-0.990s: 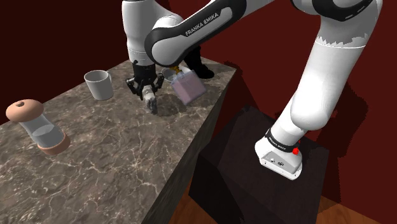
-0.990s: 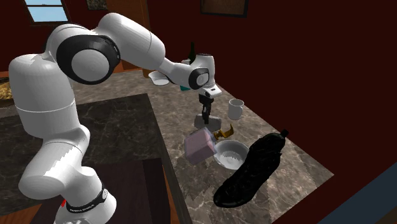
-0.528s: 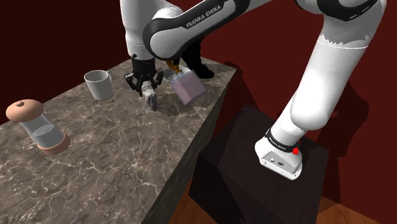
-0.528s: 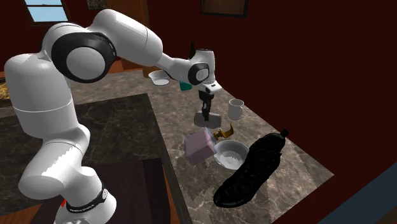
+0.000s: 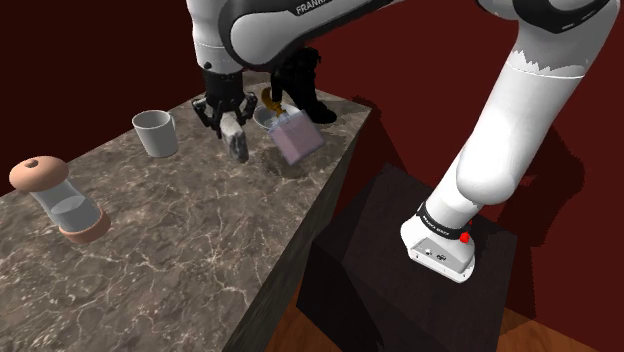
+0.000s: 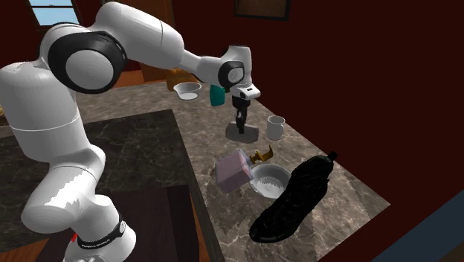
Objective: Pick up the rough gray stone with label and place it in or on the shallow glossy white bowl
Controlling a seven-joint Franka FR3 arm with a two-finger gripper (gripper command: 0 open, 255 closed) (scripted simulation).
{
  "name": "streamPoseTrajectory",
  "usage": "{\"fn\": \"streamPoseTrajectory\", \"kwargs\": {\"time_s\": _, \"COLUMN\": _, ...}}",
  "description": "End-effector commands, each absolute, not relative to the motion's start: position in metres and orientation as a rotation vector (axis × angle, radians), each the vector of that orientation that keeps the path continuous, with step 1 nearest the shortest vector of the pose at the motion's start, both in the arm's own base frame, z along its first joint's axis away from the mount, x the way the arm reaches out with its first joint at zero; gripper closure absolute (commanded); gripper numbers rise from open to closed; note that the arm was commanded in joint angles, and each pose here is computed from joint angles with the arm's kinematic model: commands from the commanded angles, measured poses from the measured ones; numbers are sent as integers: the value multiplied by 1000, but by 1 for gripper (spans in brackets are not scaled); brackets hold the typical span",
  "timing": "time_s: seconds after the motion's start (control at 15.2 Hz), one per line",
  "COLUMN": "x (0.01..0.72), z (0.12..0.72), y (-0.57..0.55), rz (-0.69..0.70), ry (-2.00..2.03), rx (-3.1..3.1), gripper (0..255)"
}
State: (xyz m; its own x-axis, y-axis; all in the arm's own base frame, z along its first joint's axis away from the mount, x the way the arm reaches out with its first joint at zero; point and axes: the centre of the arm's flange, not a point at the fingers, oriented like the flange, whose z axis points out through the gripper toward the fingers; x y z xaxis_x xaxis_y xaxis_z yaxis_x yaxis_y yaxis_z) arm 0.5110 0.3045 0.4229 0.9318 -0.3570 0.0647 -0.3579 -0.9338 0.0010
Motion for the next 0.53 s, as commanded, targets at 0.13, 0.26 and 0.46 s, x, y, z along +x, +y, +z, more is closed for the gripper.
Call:
{"fn": "streamPoseTrajectory", "kwargs": {"time_s": 0.13, "x": 512, "z": 445, "y": 304, "rz": 100, "ry": -569, "rx": 3075, "gripper": 255}}
{"fn": "streamPoseTrajectory", "kwargs": {"time_s": 0.26, "x": 512, "z": 455, "y": 304, "rz": 100, "ry": -569, "rx": 3075, "gripper": 255}}
{"fn": "streamPoseTrajectory", "kwargs": {"time_s": 0.46, "x": 512, "z": 471, "y": 304, "rz": 100, "ry": -569, "rx": 3075, "gripper": 255}}
